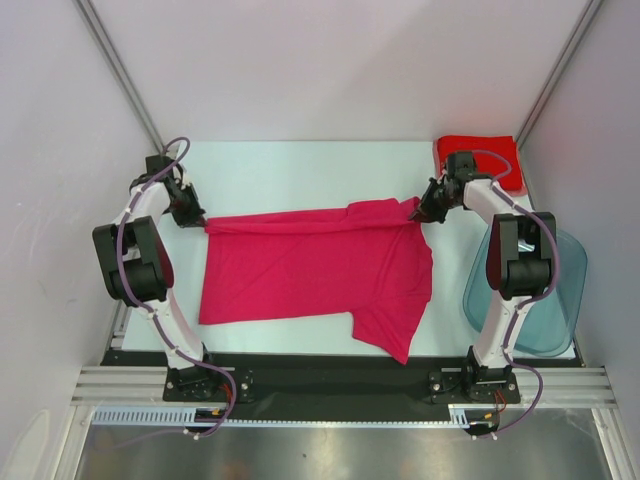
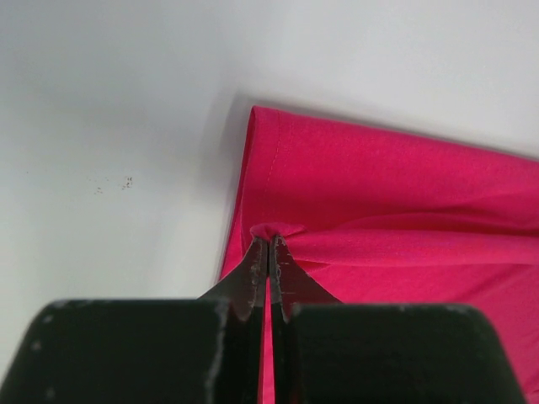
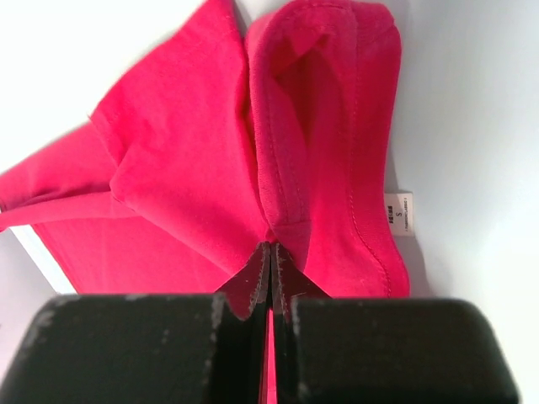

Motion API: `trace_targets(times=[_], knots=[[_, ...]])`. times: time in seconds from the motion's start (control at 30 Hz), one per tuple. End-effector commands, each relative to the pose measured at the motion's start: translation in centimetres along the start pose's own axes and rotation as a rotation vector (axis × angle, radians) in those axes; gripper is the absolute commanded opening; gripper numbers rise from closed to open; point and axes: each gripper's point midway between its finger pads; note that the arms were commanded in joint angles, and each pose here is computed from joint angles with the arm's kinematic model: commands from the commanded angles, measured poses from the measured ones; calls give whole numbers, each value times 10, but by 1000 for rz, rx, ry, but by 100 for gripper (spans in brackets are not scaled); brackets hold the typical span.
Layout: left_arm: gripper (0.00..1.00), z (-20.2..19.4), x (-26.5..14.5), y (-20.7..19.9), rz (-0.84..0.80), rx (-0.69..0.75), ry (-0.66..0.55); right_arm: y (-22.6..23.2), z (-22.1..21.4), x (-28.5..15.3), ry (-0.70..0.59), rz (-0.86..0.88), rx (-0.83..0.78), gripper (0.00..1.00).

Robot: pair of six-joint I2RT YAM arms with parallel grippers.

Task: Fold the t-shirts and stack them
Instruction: Fold the tshirt

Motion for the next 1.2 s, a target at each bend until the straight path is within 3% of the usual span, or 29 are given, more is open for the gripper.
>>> trace_targets(times=[0.0,0.47,0.57,0.6,0.67,0.73,0.83,0.93,1.1,1.17], knots=[[0,5,-2,10,31,1,-17,14,6,-11,-55,26,-28,0],[0,-7,3,11,38,-20,14,2,-1,-6,-42,-2,-26,0],[10,-24,6,11,38,-43,49,-2,-4,-4,-22,-4,-23,0],[26,-26,-1,12,54,-50,35,-6,-7,-5,-9,-16,-19,3],[46,-47,-2,13,69,-105,35,-12,-10,-10,-1,-33,-45,15],[51,-38,-23,9,73,-138,-61,-5,-7,-24,-52,-15,-96,27],[55,-36,-44,10,99,-159,-144,14,6,-42,-183,49,-165,36],[52,-19,-58,6,98,-162,-223,36,23,-50,-277,118,-195,45],[48,2,-66,-24,10,-132,-304,75,45,-24,-229,159,-204,49],[48,2,-53,-43,-78,-102,-269,76,45,-2,-198,148,-214,51]])
Point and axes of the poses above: each gripper's point midway between its finger pads, its own x axis out along the fingers, its own y axis along the line the jaws close on, z = x × y, and after that the axes turned 7 degrees about x, right-handed
